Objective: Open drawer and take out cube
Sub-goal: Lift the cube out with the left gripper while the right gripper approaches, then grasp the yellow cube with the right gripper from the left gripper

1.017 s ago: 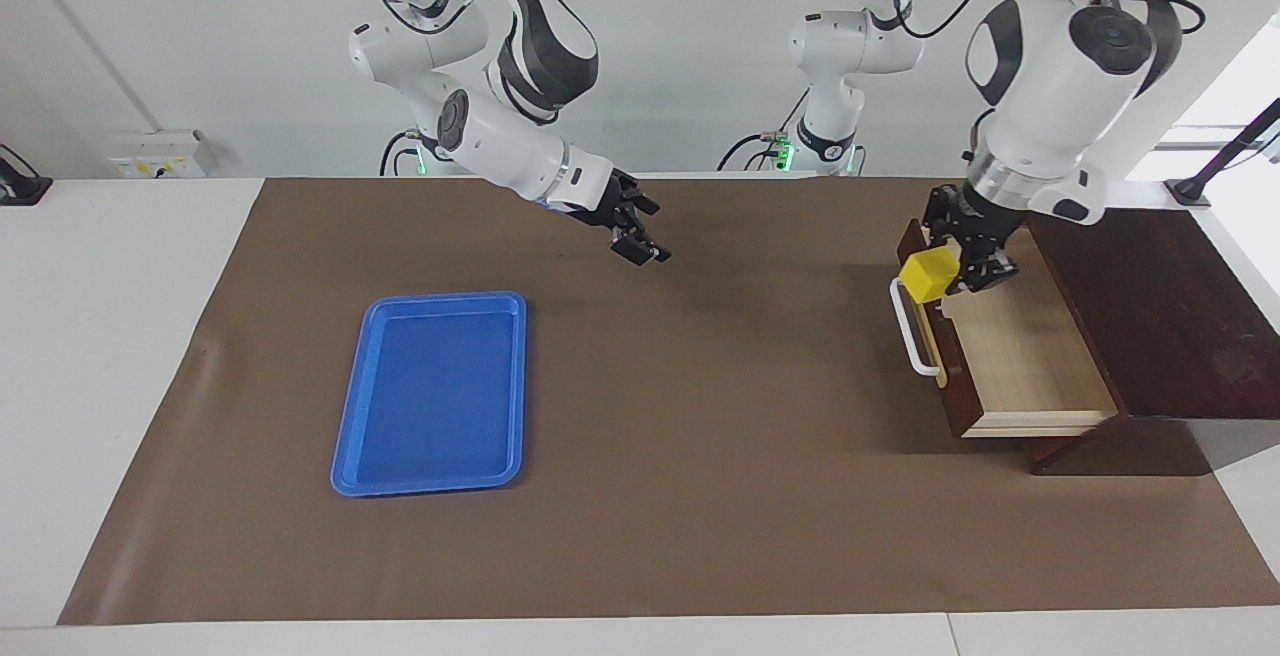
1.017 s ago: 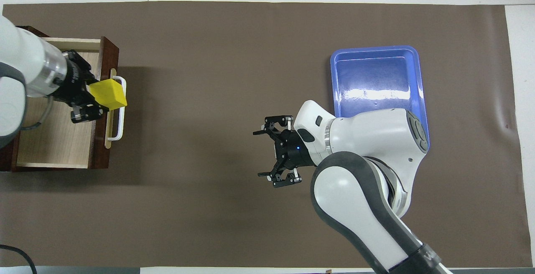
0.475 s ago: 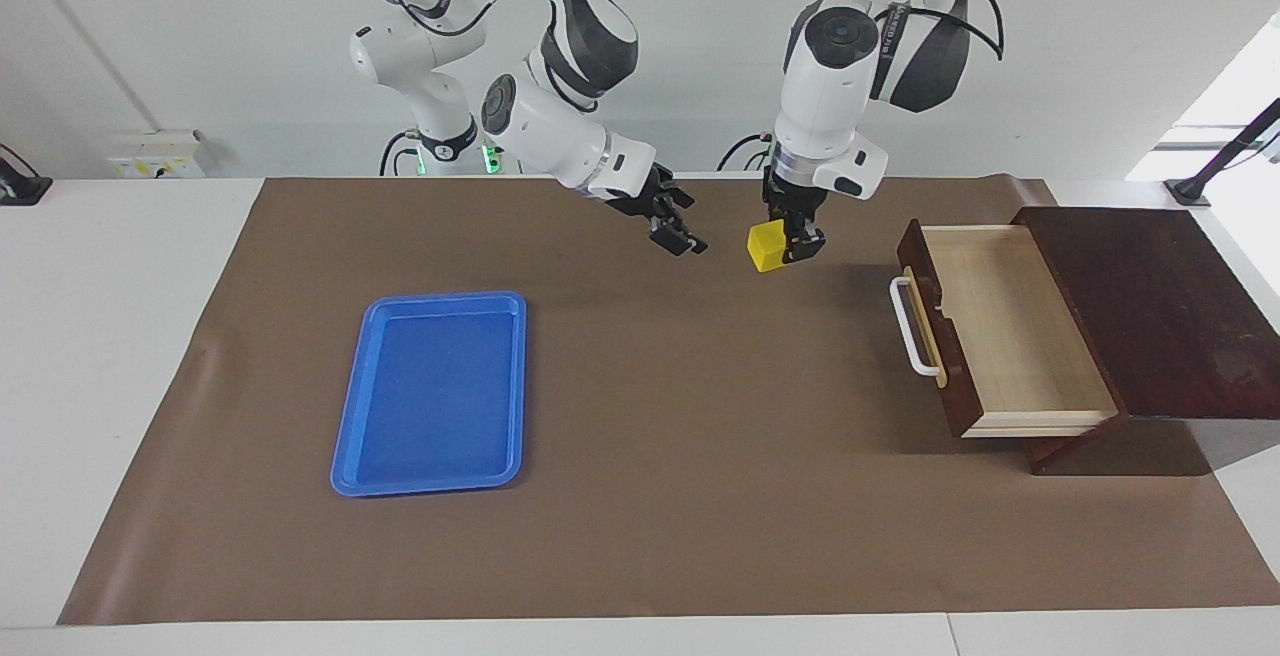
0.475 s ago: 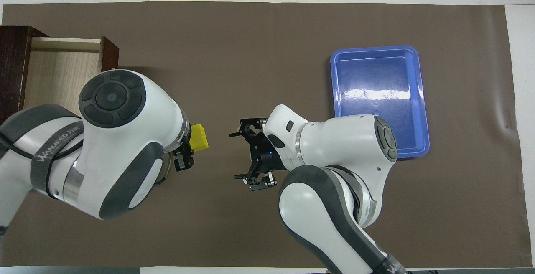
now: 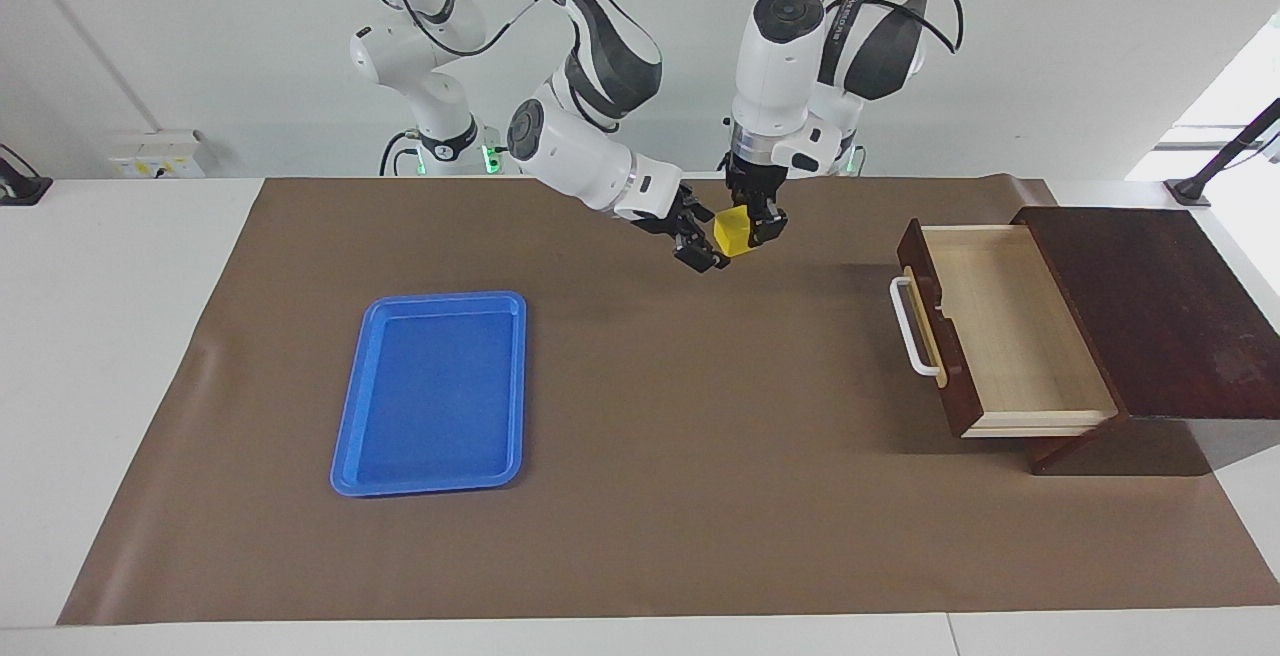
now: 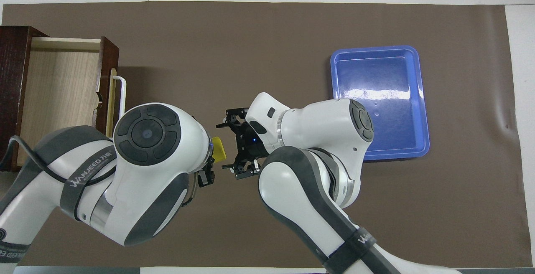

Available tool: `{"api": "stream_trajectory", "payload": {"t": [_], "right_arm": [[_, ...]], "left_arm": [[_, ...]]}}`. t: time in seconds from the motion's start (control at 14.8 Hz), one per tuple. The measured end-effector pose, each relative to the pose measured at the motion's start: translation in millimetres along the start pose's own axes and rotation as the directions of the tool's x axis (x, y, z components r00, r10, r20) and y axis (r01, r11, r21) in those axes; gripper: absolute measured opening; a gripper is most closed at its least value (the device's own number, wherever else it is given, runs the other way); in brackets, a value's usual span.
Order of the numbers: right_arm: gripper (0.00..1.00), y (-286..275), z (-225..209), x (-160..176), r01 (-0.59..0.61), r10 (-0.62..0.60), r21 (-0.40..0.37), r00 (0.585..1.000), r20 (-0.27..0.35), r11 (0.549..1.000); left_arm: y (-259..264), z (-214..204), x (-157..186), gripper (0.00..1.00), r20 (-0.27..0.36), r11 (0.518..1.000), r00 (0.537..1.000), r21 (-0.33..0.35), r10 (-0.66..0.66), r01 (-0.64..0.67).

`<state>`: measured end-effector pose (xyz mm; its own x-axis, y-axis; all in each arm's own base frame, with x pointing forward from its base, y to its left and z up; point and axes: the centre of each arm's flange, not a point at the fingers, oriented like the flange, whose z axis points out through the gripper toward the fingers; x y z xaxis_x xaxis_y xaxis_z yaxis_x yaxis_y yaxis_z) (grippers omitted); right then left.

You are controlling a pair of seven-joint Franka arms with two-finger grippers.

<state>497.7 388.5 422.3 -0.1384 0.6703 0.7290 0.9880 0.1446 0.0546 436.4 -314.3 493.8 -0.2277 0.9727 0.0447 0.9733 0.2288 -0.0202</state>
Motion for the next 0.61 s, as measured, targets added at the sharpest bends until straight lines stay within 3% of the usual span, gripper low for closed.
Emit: {"api": "stream_trajectory", "payload": {"t": [0.61], "right_arm": [[1.0, -1.6, 7.6, 4.1, 0.026, -0.026, 0.056, 1.0, 0.007, 0.998]], "left_arm": [[-10.8, 3.7, -3.4, 0.55, 0.0, 1.0, 1.0, -0.001, 0.019, -0.019]]}}
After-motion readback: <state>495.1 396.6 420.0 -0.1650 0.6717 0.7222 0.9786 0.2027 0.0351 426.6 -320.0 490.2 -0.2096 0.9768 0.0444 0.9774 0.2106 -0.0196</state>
